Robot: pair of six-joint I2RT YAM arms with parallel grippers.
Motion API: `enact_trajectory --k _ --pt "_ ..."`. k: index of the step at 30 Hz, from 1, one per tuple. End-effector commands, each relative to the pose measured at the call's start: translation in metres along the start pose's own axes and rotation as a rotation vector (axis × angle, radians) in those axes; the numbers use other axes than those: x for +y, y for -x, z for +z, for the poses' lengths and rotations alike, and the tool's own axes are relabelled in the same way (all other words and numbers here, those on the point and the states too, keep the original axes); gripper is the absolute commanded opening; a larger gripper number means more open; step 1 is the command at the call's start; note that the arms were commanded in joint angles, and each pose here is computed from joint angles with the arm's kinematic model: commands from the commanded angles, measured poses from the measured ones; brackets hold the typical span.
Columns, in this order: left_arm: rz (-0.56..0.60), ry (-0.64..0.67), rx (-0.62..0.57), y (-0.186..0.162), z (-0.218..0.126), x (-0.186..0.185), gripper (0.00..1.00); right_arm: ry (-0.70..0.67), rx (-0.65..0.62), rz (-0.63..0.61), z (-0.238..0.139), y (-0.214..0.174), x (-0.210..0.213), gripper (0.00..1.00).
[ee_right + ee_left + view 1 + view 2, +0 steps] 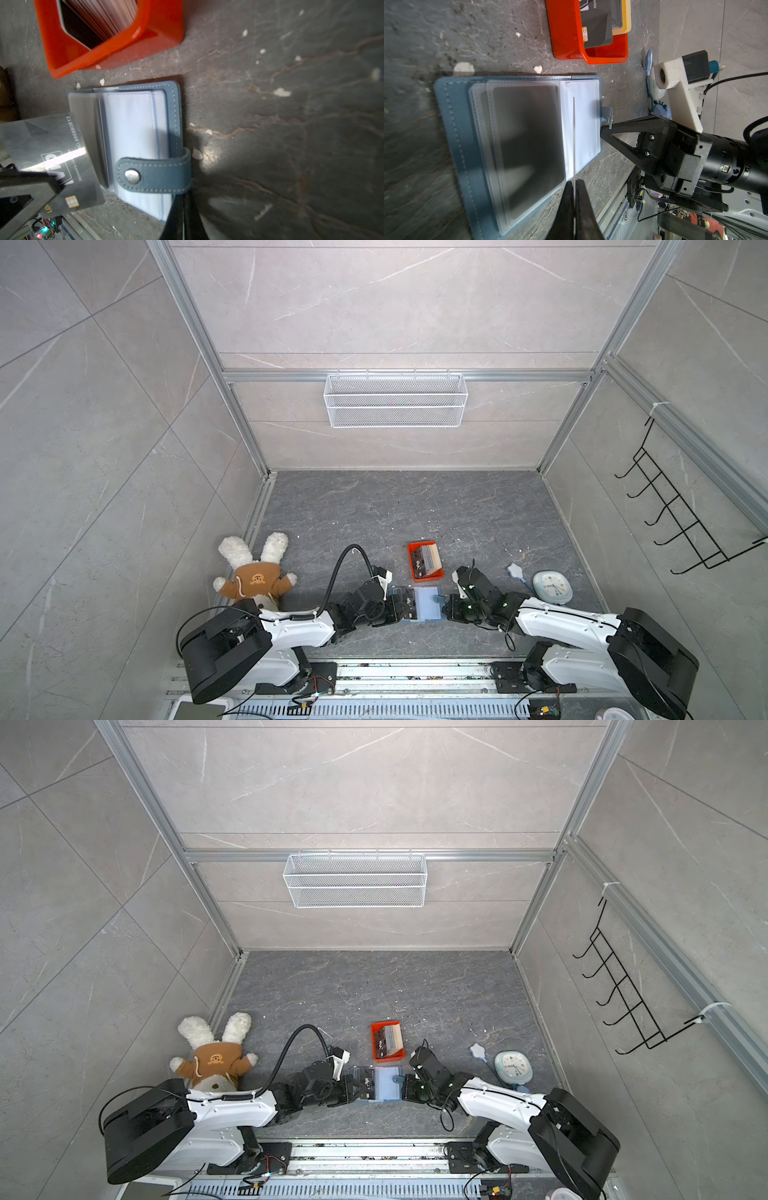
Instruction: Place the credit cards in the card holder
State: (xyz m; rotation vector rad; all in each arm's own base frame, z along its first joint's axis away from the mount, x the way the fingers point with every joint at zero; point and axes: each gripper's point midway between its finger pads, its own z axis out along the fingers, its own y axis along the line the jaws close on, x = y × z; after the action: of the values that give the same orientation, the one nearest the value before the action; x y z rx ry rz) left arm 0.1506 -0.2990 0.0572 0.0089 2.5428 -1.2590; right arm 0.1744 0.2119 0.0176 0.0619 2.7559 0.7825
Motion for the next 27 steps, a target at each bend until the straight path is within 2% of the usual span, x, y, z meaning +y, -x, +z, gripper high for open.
enact_trajectory --k 1,16,27 --pt "0.042 -0.058 -0.016 0.0079 -0.0001 -0.0212 0.00 -0.016 -0.026 -0.014 -0.0010 0.0016 -0.0030 0.07" --pt "0.028 -0.057 0.004 0.0058 0.0055 -0.0212 0.00 -0.053 -0.007 -0.036 0.0040 -0.0017 -0.0061 0.05" --pt "0.021 -0.070 0.008 0.0072 0.0062 -0.0252 0.00 -0.032 0.002 -0.023 0.0066 -0.0063 -0.0067 0.03"
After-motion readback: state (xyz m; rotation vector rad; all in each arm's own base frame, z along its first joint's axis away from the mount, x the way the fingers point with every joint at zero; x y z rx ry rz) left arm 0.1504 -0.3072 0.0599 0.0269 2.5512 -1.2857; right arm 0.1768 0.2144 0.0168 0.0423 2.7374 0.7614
